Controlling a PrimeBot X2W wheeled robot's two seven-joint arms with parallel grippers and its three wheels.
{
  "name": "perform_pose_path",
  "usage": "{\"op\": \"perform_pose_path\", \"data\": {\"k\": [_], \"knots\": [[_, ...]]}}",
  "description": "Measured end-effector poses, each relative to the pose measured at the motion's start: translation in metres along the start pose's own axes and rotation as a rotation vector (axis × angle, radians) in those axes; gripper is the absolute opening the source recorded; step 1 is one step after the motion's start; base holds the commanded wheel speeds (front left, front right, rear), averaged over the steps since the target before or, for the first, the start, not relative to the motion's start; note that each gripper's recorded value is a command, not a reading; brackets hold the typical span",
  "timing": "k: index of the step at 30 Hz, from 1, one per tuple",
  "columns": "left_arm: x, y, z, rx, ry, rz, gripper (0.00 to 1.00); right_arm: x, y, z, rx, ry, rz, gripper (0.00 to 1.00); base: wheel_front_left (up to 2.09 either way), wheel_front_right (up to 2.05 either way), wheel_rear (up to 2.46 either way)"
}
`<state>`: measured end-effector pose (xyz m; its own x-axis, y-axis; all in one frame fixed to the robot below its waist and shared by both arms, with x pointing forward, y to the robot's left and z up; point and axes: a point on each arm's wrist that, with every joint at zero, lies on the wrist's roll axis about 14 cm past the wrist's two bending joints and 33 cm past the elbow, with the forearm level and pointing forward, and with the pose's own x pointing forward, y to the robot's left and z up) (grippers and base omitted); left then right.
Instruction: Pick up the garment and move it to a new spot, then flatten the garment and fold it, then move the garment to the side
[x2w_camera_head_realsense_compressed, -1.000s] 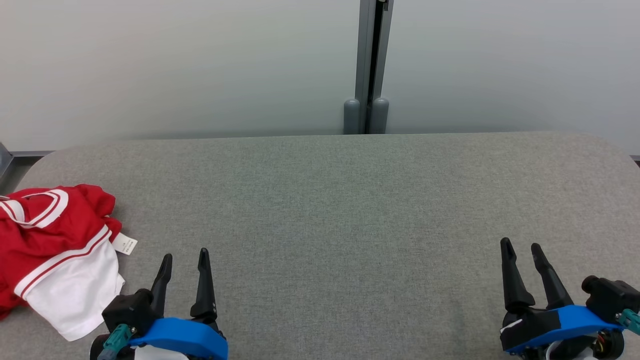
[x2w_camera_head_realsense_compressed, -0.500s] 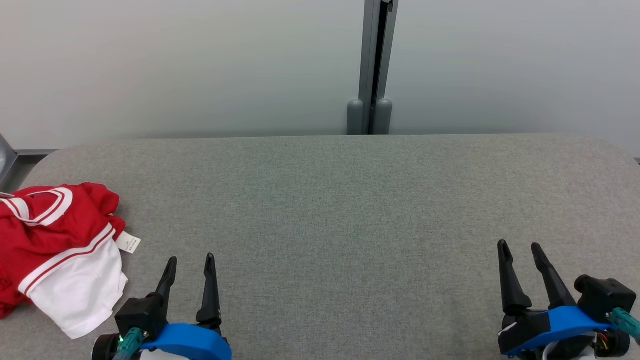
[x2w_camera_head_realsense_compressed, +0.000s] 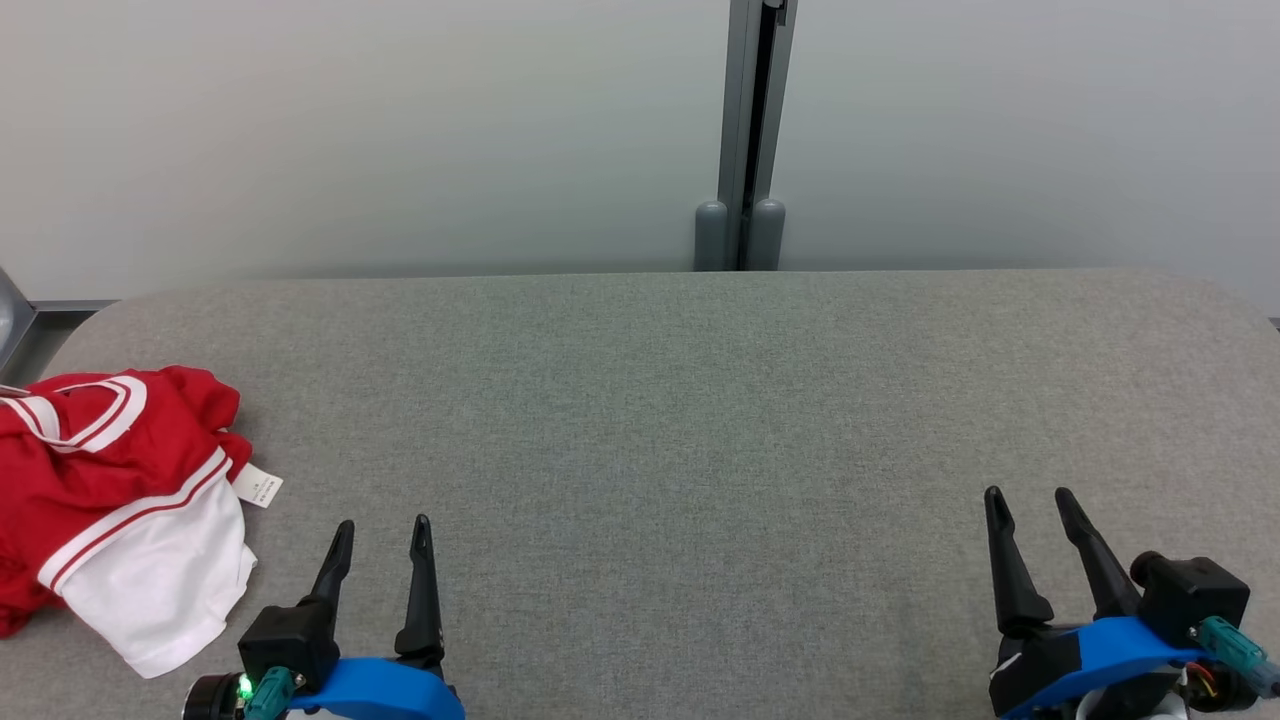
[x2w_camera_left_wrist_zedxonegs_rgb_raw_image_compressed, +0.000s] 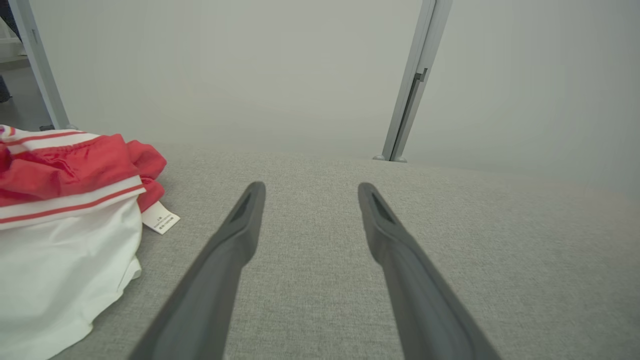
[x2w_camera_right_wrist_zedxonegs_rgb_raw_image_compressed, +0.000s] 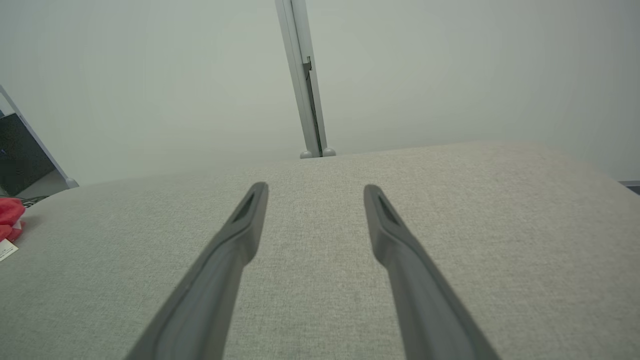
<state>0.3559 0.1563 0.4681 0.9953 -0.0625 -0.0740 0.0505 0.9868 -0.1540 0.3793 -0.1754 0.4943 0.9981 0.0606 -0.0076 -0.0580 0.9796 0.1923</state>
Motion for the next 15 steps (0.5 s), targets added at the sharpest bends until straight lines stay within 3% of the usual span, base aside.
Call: {"op": "perform_pose_path", "data": {"k": [15], "knots": [[-0.0003, -0.004, 0.0001, 0.048, -0.003, -0.014, 1.0, -0.0015, -0.001, -0.0025, -0.037, 0.001, 0.002, 1.0, 0.0, 0.0, 0.0]]}}
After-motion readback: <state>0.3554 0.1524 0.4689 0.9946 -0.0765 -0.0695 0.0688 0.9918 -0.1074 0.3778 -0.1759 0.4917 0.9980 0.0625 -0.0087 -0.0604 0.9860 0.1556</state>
